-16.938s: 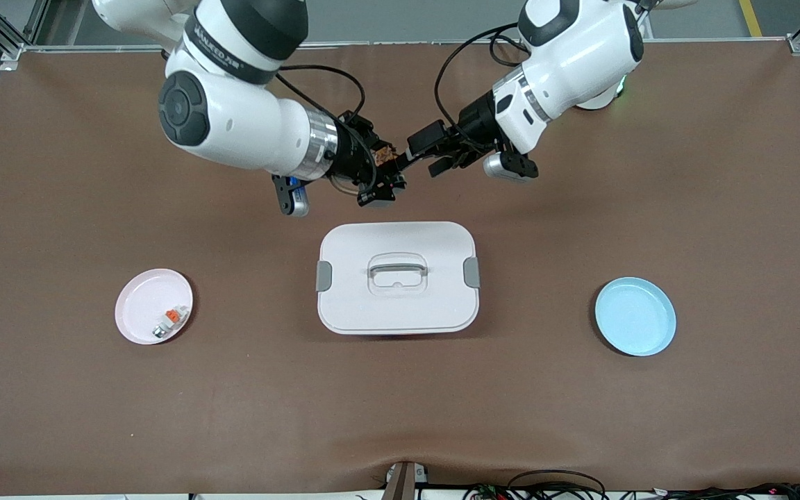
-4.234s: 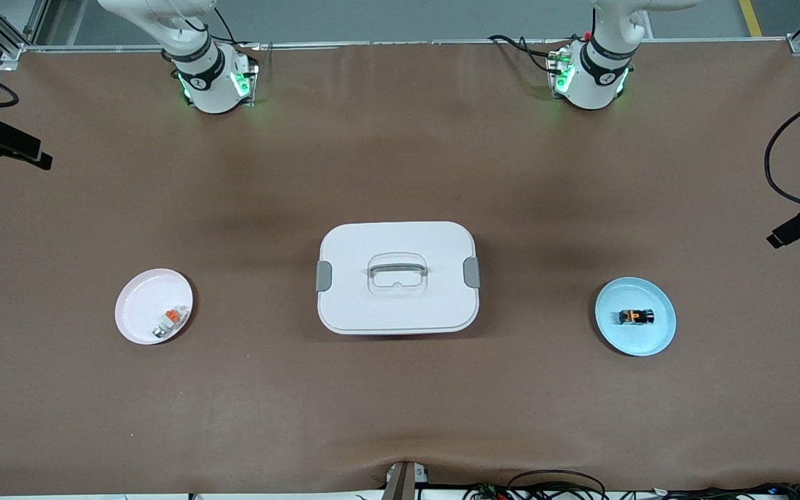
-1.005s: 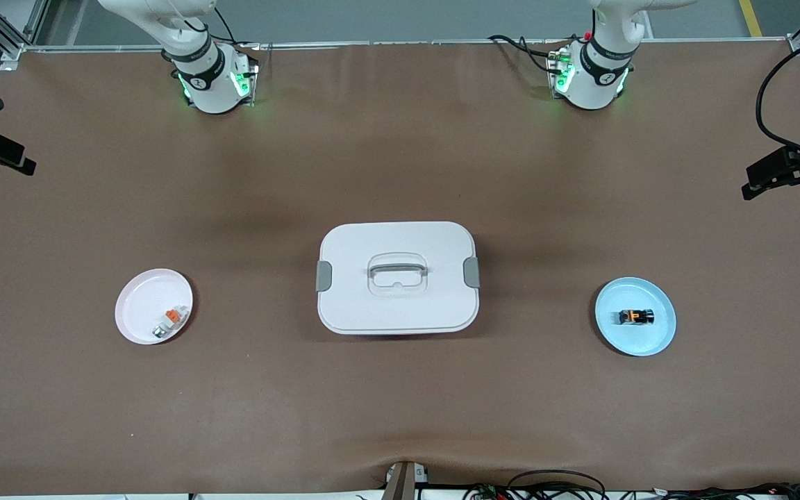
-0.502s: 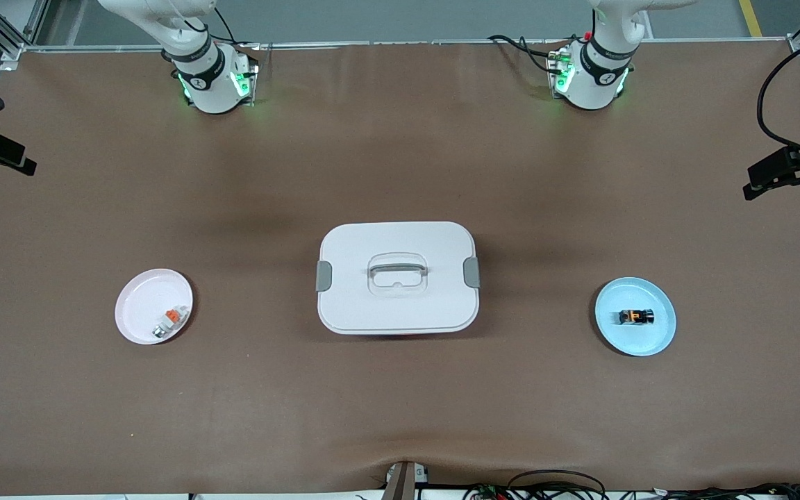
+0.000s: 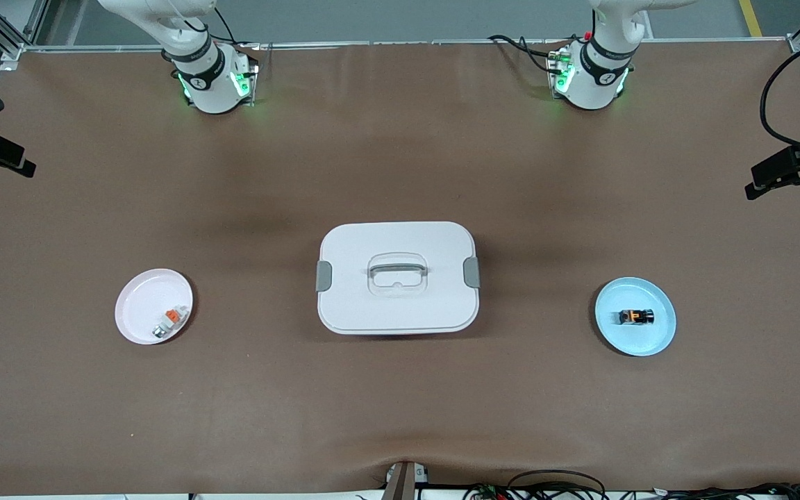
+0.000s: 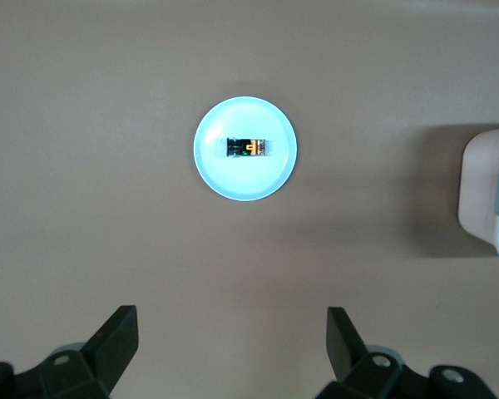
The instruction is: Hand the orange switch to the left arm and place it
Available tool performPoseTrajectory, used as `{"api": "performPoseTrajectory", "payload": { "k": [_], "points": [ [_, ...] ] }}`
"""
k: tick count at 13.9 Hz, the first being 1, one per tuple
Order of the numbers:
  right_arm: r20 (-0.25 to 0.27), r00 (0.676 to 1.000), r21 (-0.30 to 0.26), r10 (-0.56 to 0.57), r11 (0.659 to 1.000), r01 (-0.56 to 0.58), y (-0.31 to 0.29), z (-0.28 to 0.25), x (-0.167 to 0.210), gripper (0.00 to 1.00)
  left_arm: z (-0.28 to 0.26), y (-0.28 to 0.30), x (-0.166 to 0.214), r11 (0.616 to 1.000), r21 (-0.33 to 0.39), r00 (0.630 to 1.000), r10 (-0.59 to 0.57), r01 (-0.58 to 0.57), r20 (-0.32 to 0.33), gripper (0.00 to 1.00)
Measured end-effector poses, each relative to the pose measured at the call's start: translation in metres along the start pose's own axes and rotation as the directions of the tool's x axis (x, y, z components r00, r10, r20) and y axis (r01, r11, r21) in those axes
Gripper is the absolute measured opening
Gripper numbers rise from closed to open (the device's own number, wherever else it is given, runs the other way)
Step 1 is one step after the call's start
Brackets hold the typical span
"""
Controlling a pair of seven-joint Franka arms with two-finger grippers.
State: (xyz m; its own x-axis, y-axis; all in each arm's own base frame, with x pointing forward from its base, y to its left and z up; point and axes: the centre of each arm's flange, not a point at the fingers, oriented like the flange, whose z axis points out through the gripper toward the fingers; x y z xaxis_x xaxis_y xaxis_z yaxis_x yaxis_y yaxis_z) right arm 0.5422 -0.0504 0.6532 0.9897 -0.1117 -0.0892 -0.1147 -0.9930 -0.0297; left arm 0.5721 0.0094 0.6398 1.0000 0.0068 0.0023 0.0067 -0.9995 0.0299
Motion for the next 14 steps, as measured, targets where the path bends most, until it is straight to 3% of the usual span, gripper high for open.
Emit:
{"api": "performPoseTrajectory", "payload": {
  "k": [8, 14],
  "points": [
    [-0.001, 1.000, 0.000, 0.000, 1.000, 0.000, 0.000, 0.000, 0.000, 1.00, -0.003, 0.002, -0.001, 1.000, 0.000, 1.000, -0.016, 0.016, -0.005, 1.00],
    [-0.003, 1.000, 0.000, 0.000, 1.000, 0.000, 0.000, 0.000, 0.000, 1.00, 0.021, -0.003, 0.009, 0.999, 0.031, 0.999, -0.021, 0.020, 0.042, 1.00]
  ]
}}
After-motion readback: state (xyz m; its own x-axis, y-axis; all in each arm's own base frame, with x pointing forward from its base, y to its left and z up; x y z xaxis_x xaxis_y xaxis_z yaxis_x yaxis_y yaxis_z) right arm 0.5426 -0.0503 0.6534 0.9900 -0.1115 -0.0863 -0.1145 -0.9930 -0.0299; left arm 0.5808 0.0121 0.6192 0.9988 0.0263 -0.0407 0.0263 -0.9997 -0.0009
